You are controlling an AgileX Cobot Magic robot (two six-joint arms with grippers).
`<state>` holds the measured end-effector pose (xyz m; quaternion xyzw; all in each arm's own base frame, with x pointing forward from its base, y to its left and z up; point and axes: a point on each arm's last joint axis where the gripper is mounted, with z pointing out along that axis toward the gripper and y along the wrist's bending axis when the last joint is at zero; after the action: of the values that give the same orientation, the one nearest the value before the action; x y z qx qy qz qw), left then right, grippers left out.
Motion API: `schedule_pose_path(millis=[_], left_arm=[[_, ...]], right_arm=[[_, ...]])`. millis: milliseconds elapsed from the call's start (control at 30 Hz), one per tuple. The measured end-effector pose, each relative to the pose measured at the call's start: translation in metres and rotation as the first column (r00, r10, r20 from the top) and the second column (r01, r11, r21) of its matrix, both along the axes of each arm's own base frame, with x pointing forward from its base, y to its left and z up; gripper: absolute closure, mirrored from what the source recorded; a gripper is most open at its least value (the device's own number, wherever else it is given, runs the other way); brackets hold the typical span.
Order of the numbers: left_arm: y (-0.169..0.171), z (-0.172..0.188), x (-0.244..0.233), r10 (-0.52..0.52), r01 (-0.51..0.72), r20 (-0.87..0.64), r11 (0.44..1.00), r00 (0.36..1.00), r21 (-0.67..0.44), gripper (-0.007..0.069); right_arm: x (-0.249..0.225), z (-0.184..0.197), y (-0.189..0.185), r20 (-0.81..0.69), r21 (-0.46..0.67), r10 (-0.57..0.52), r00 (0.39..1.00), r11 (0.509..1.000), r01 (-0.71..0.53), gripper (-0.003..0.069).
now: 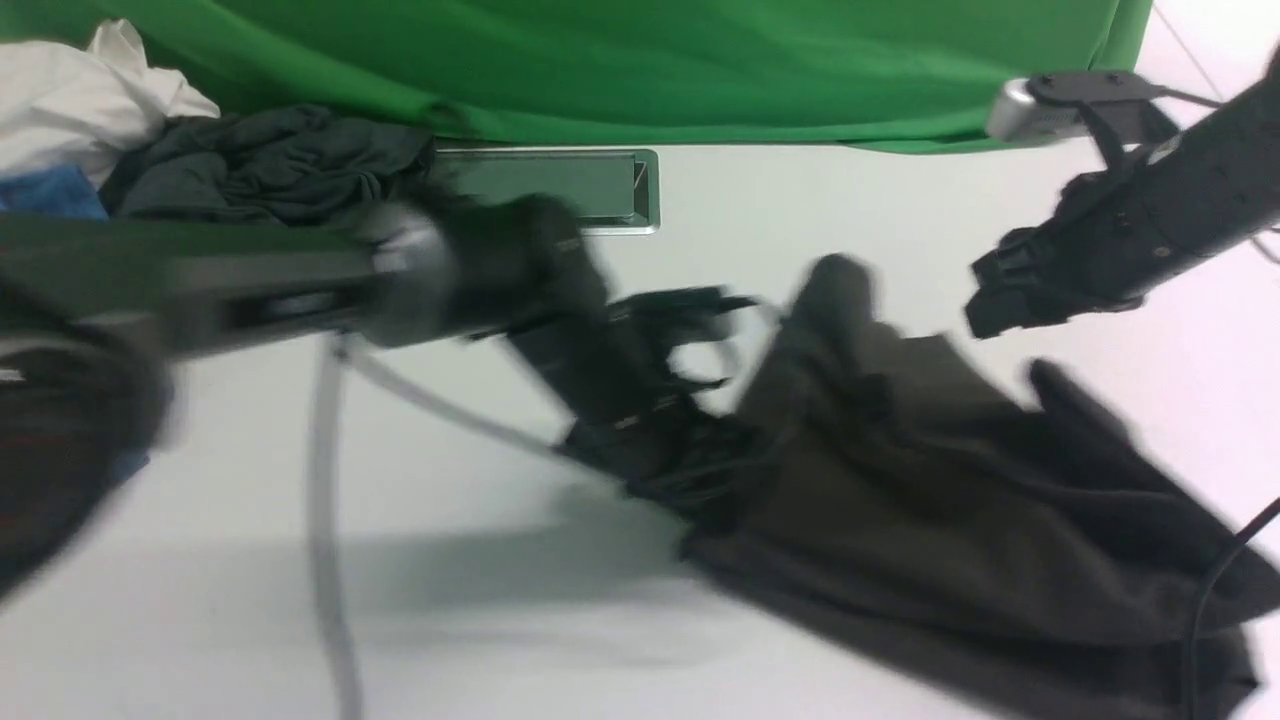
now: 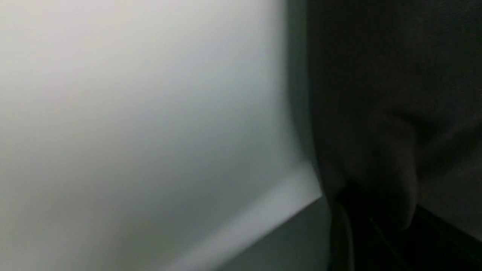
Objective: Fold a long-sleeved shirt on a white desktop.
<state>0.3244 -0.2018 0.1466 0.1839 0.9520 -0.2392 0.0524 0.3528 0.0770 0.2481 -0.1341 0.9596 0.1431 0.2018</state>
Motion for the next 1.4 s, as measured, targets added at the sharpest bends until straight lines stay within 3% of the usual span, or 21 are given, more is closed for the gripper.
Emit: schedule_pose_path(millis=[100,233,300,667,1100,1200,1267,1300,1400], left_arm=[[0.025,0.001,-0.036,0.129,-0.128,0.025,0.992,0.991,-0.006,0.0550],[0.052,-0.007,-0.079,0.349,-0.348,0.044,0.937,0.936,-0.038,0.0550],[0.061,-0.010,-0.092,0.388,-0.387,0.060,0.922,0.920,-0.029,0.0550],[0.070,-0.012,-0.102,0.410,-0.410,0.094,0.912,0.907,-0.017,0.0550],[0.070,-0.013,-0.103,0.404,-0.404,0.101,0.914,0.909,-0.015,0.0550],[0.070,-0.013,-0.103,0.404,-0.404,0.101,0.914,0.909,-0.015,0.0550],[0.070,-0.013,-0.103,0.404,-0.405,0.102,0.914,0.909,-0.015,0.0550],[0.070,-0.013,-0.103,0.404,-0.405,0.101,0.914,0.909,-0.014,0.0550],[0.070,-0.013,-0.103,0.404,-0.404,0.102,0.914,0.909,-0.014,0.0550]], right_arm=[[-0.005,0.000,0.027,0.017,0.011,0.074,0.997,0.997,-0.074,0.0318],[-0.017,-0.001,0.068,0.052,0.007,0.221,0.974,0.975,-0.222,0.0318],[-0.023,-0.004,0.087,0.055,0.002,0.286,0.957,0.958,-0.287,0.0318],[-0.040,-0.019,0.133,0.074,-0.018,0.449,0.890,0.893,-0.449,0.0318],[-0.028,-0.058,0.147,0.057,-0.020,0.423,0.904,0.906,-0.423,0.0327],[-0.027,-0.060,0.147,0.063,-0.022,0.418,0.906,0.908,-0.418,0.0396],[-0.026,-0.060,0.147,0.066,-0.021,0.415,0.908,0.910,-0.414,0.0540],[-0.026,-0.060,0.147,0.066,-0.021,0.413,0.908,0.911,-0.413,0.0575],[-0.023,-0.060,0.143,0.066,-0.021,0.404,0.912,0.915,-0.403,0.0619]])
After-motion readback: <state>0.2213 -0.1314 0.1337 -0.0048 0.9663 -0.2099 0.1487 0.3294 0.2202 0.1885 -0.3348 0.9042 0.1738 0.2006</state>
